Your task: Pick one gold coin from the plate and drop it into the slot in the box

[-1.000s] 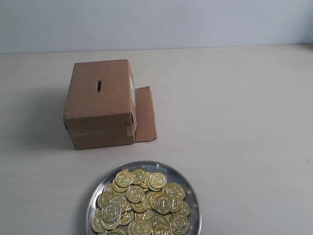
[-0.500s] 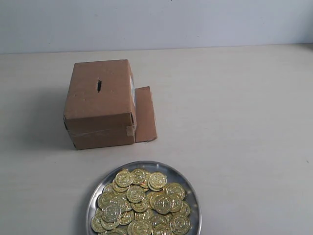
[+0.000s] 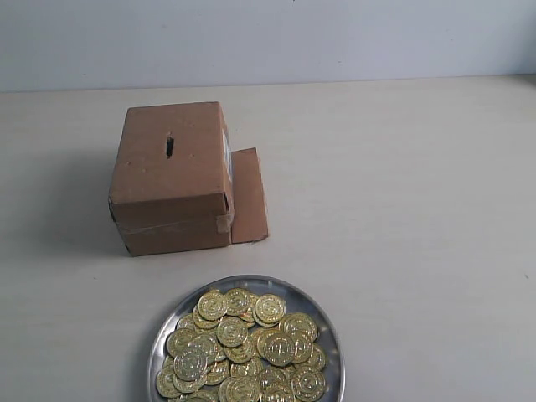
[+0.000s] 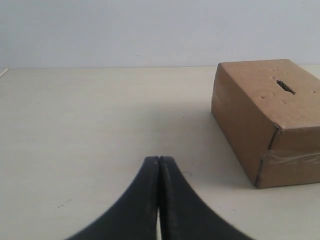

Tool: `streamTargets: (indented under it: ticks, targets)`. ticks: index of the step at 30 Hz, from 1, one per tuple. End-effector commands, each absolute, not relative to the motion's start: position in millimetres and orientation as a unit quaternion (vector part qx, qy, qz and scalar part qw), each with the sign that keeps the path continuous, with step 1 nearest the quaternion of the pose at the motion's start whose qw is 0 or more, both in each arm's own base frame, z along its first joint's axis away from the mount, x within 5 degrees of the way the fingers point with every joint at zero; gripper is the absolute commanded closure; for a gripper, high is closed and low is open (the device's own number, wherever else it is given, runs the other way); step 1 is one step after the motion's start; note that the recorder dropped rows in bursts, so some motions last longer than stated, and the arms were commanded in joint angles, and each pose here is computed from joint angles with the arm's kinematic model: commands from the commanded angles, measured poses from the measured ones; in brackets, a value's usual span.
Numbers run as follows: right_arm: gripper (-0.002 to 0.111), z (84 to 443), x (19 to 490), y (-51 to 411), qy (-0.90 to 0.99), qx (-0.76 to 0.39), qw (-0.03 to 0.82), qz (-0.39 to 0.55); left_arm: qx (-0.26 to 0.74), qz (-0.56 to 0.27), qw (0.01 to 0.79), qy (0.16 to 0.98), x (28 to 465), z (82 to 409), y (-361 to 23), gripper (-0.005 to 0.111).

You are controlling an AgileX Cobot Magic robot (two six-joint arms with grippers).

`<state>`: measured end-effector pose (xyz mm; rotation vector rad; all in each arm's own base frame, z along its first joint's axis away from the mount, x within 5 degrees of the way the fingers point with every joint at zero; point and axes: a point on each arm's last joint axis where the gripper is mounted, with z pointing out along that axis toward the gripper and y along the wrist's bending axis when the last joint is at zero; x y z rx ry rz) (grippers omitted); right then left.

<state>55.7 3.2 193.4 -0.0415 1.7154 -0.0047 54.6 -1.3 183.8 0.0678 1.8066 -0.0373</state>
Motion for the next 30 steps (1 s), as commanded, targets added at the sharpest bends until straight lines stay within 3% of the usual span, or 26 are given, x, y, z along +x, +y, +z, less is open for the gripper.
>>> streamTargets:
  ticks: [1,12,23,30]
  targets:
    - [0.108,199.5,56.3,2.7,0.728,0.034,0.683,0.043,0.032,-0.020,0.627,0.778,54.4,185.8,-1.8,0.107]
    - [0.108,200.4,56.4,2.4,0.725,0.035,0.687,0.042,0.052,0.004,0.643,0.764,55.2,189.5,-1.0,0.107]
    - [0.108,208.7,56.4,-0.3,0.690,0.070,0.718,0.060,-0.045,-0.116,0.688,0.715,56.3,202.9,-4.9,0.107]
    - [0.108,209.3,56.4,-0.6,0.686,0.083,0.719,0.073,-0.055,-0.155,0.718,0.676,55.7,212.6,-7.3,0.107]
